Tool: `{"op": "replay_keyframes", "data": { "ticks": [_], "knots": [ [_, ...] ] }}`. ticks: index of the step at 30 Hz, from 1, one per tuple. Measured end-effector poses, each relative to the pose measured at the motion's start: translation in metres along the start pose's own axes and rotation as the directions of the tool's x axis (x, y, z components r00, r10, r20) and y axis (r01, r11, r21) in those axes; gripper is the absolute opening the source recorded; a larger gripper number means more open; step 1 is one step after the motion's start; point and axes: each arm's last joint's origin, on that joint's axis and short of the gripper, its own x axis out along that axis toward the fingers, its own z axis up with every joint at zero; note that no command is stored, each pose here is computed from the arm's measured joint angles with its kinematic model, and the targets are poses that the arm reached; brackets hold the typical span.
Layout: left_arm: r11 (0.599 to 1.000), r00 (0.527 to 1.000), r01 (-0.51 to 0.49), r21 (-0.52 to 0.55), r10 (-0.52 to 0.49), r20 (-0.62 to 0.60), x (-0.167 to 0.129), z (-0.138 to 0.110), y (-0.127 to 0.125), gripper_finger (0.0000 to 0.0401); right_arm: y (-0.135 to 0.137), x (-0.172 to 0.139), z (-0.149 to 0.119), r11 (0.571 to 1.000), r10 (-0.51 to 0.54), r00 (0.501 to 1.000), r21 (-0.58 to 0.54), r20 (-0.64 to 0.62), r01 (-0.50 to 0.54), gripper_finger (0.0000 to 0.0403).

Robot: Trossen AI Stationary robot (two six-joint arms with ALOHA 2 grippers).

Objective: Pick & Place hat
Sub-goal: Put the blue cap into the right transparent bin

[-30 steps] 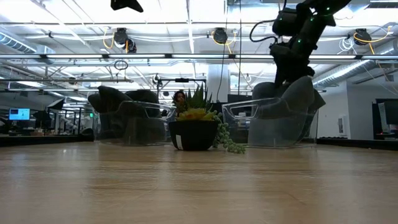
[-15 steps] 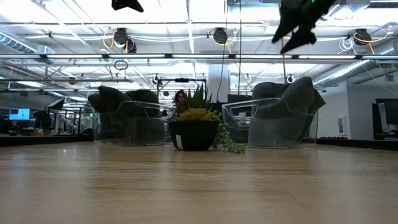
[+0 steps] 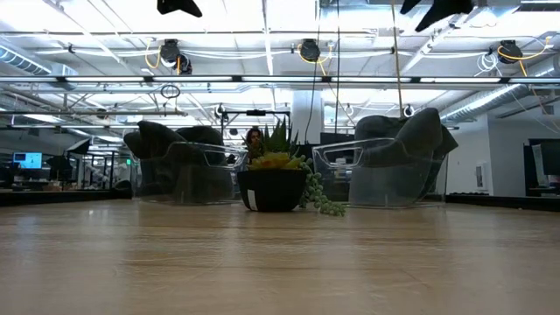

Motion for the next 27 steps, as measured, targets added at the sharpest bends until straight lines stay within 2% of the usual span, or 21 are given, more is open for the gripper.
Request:
{"op": "replay_keyframes", "data": {
  "ticks": [5,9,15,18,22,27],
  "knots": [
    [1.000,1.000,0.000,-0.002,0.000,0.000,0.000,0.000,0.000,0.0253,0.010,-0.009,-0.002,0.996,0.037,0.996,0.084,-0.078,-0.031,0.0303],
    [1.000,1.000,0.000,-0.004,0.000,0.000,0.000,0.000,0.000,0.0253,0.023,-0.005,-0.009,0.994,0.071,0.979,0.101,-0.189,-0.052,0.0301],
    [1.000,1.000,0.000,-0.015,0.000,0.000,0.000,0.000,0.000,0.0253,0.052,0.008,-0.022,0.979,0.201,0.896,0.120,-0.395,-0.166,0.0300],
    [1.000,1.000,0.000,-0.015,0.000,0.000,0.000,0.000,0.000,0.0253,0.069,0.013,-0.028,0.965,0.261,0.839,0.092,-0.477,-0.247,0.0300],
    [1.000,1.000,0.000,-0.015,0.000,0.000,0.000,0.000,0.000,0.0253,0.090,0.017,-0.038,0.938,0.285,0.786,-0.008,-0.549,-0.346,0.0299],
    [1.000,1.000,0.000,-0.024,0.000,0.000,0.000,0.000,0.000,0.0253,0.113,0.013,-0.052,0.863,0.300,0.744,-0.163,-0.598,-0.479,0.0299]
  ]
}}
